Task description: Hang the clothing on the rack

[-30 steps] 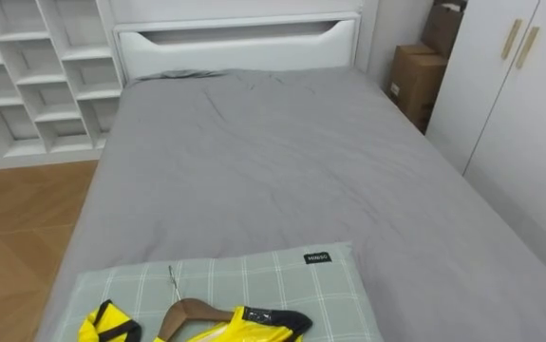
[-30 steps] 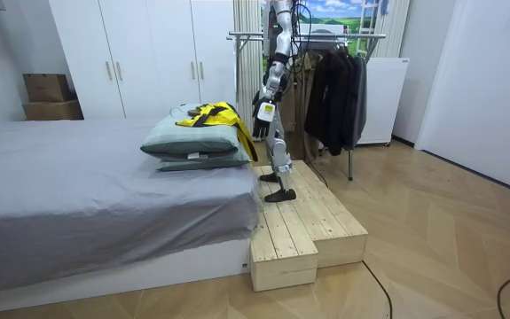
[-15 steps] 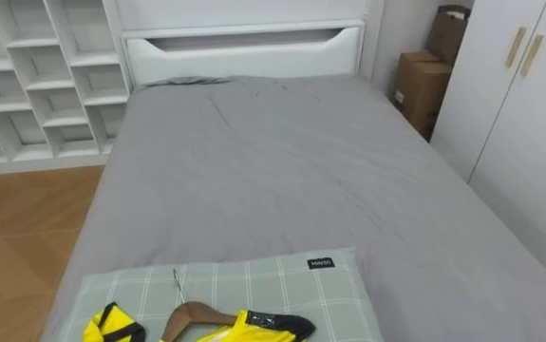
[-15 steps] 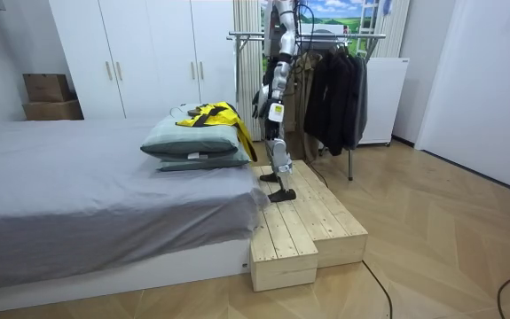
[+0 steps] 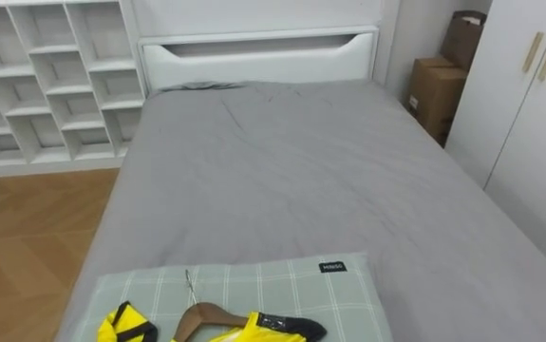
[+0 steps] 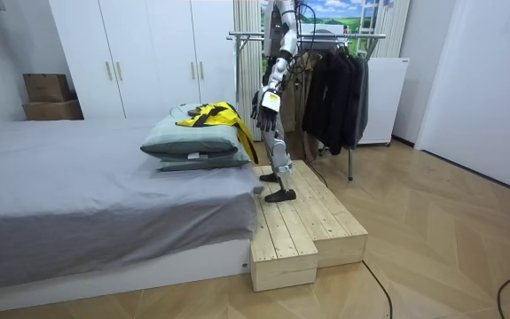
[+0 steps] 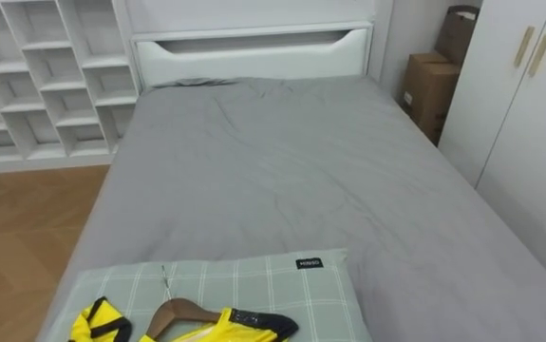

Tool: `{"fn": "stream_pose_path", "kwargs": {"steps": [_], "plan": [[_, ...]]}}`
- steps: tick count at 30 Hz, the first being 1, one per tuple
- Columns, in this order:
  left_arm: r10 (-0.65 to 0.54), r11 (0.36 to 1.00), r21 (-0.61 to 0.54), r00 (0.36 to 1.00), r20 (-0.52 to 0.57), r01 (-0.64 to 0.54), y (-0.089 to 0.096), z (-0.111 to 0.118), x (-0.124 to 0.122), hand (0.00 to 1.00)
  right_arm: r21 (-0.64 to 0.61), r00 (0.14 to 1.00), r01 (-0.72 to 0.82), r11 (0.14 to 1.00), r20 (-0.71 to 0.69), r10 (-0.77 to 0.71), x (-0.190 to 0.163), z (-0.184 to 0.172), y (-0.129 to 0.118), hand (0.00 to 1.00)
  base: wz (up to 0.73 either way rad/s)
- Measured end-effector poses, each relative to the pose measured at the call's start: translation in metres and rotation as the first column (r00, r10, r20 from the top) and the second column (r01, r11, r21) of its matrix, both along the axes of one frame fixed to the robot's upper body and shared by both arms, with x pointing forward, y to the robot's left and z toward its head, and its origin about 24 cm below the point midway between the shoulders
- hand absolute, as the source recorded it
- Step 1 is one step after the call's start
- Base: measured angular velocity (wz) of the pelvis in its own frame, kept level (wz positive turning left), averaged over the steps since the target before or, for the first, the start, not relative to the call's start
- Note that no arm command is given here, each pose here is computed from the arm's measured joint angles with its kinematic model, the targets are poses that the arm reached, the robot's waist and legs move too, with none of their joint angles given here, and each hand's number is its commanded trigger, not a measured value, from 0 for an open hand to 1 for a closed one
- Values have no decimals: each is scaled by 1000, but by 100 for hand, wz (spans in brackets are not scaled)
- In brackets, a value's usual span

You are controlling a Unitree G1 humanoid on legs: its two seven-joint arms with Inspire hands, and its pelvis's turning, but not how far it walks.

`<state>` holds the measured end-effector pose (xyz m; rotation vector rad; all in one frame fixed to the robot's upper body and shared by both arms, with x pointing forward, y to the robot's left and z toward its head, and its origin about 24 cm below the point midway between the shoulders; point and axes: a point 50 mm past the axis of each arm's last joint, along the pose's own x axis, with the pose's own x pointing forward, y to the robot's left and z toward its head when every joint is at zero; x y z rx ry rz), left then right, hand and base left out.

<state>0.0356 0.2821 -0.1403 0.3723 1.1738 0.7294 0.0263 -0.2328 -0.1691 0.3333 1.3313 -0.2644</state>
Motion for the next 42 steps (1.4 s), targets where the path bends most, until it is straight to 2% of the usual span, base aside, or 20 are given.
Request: {"fn": "stream_pose_path", "kwargs": {"steps": [5,10,14,17,19,22,25,28,31,42], "plan": [[-80,988,130,997,-19,82,5,7,10,0,-12,1000,5,1000,-2,-6,-1,1,-3,0,3],[-197,941,283,980,15,185,9,21,35,0,-22,1000,-6,1000,8,6,1,2,-6,0,-1],[-273,905,341,962,10,253,8,24,44,0,-32,999,-42,999,21,43,7,2,-6,0,-4],[-362,868,356,932,-23,345,1,24,49,0,-31,999,-45,999,22,45,10,2,-6,0,0],[-456,810,391,889,-52,438,-4,26,57,0,-37,998,-47,998,30,48,10,2,-6,0,0],[-537,739,449,842,-57,502,-7,34,70,0,-48,998,-48,998,31,49,8,3,-10,0,0],[-603,675,505,796,-43,538,-12,44,84,0,-61,998,-56,997,28,58,8,4,-14,0,0],[-643,644,542,766,-1,541,-20,51,95,0,-64,997,-62,996,30,64,9,4,-15,0,0],[-665,629,565,746,36,534,-24,56,101,0,-74,996,-79,994,41,82,11,5,-16,0,0],[-697,604,582,715,55,544,-29,59,113,0,-92,993,-108,990,43,112,15,5,-15,0,-2]]}}
